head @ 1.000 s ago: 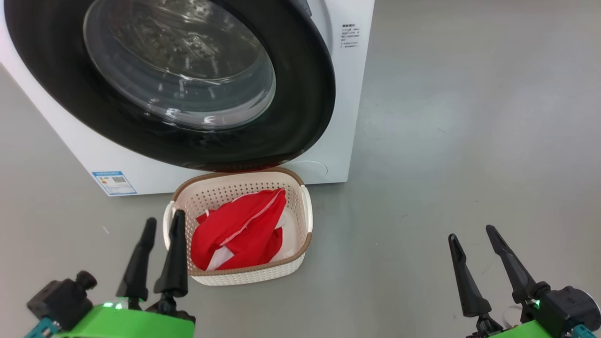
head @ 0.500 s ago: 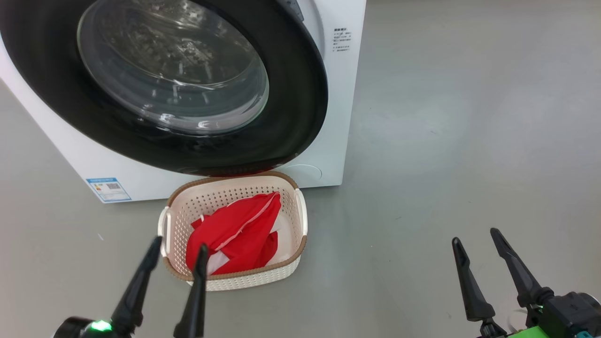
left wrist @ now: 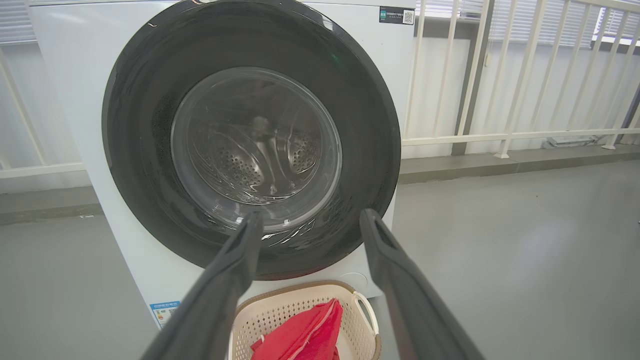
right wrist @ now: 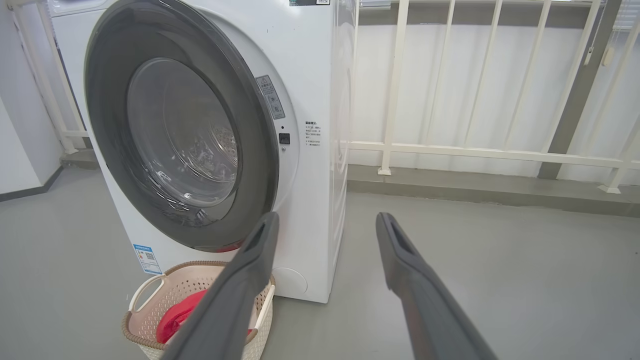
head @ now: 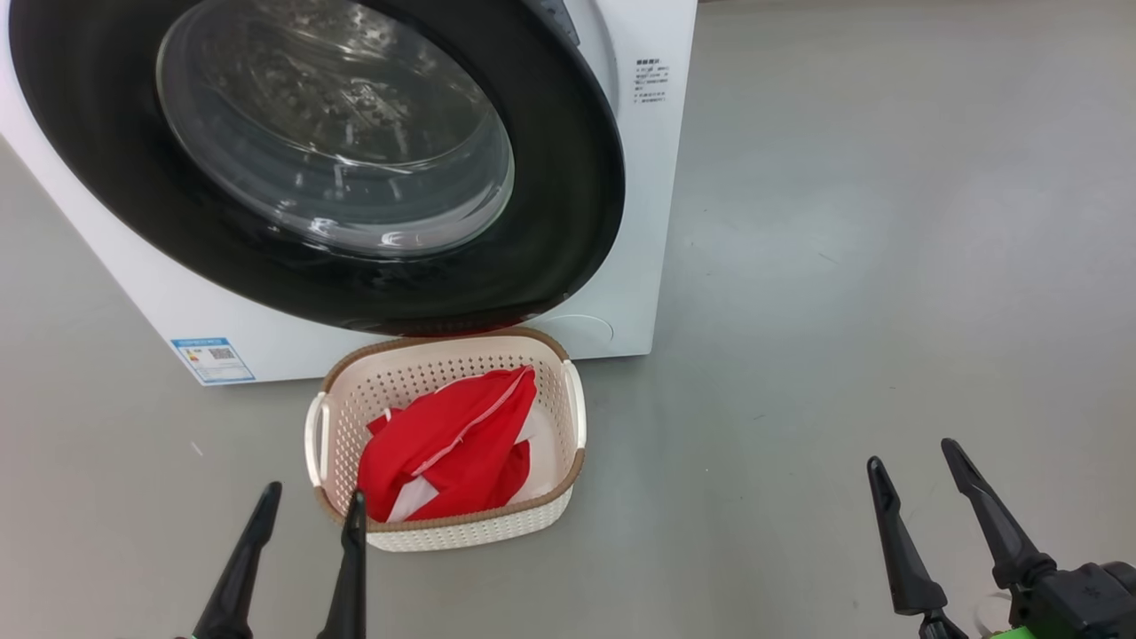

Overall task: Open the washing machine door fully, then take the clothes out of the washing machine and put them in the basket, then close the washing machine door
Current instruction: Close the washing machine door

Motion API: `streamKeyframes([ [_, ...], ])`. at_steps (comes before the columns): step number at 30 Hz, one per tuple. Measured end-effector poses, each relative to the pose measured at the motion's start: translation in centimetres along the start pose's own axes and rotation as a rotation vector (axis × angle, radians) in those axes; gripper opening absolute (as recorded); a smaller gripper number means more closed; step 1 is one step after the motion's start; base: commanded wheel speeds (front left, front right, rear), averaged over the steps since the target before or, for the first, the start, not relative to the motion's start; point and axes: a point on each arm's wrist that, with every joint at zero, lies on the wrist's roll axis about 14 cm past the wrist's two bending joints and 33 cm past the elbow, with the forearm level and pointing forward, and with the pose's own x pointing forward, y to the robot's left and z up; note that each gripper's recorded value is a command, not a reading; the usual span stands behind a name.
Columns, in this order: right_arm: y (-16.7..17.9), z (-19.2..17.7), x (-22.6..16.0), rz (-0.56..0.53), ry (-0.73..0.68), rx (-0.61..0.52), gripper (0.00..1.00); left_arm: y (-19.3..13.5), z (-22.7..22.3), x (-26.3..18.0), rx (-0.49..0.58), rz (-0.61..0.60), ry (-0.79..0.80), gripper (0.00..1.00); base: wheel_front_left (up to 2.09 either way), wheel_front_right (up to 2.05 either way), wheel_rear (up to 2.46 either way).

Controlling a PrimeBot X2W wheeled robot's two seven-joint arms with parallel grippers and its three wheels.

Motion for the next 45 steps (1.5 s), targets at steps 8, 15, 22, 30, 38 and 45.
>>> streamKeyframes([
  [8,-0.2,-0.1,0.2,-0.007,0.001,-0.002,1.00,0.4,-1.2,-0.3,-0.014,0.028,0.038,1.00,0.00,0.00,0.00],
  [15,-0.2,-0.4,0.3,-0.004,0.006,0.001,1.00,0.0,-1.6,-0.3,-0.021,0.002,0.048,1.00,0.00,0.00,0.00],
  [22,0.2,-0.4,0.4,0.007,0.005,0.008,1.00,-0.4,-1.8,-0.6,-0.036,-0.005,0.054,1.00,0.00,0.00,0.00],
  [30,1.2,-1.0,1.1,0.041,0.021,0.015,0.00,-0.5,-2.3,-1.0,-0.045,-0.008,0.071,1.00,0.00,0.00,0.00],
  [38,3.4,-1.5,3.7,0.110,0.019,0.028,0.00,-1.0,-2.2,-0.4,-0.065,-0.008,0.061,1.00,0.00,0.00,0.00],
  [45,6.2,-1.9,7.3,0.197,0.009,0.041,0.00,-0.7,-2.5,0.2,-0.067,0.002,0.065,1.00,0.00,0.00,0.00],
])
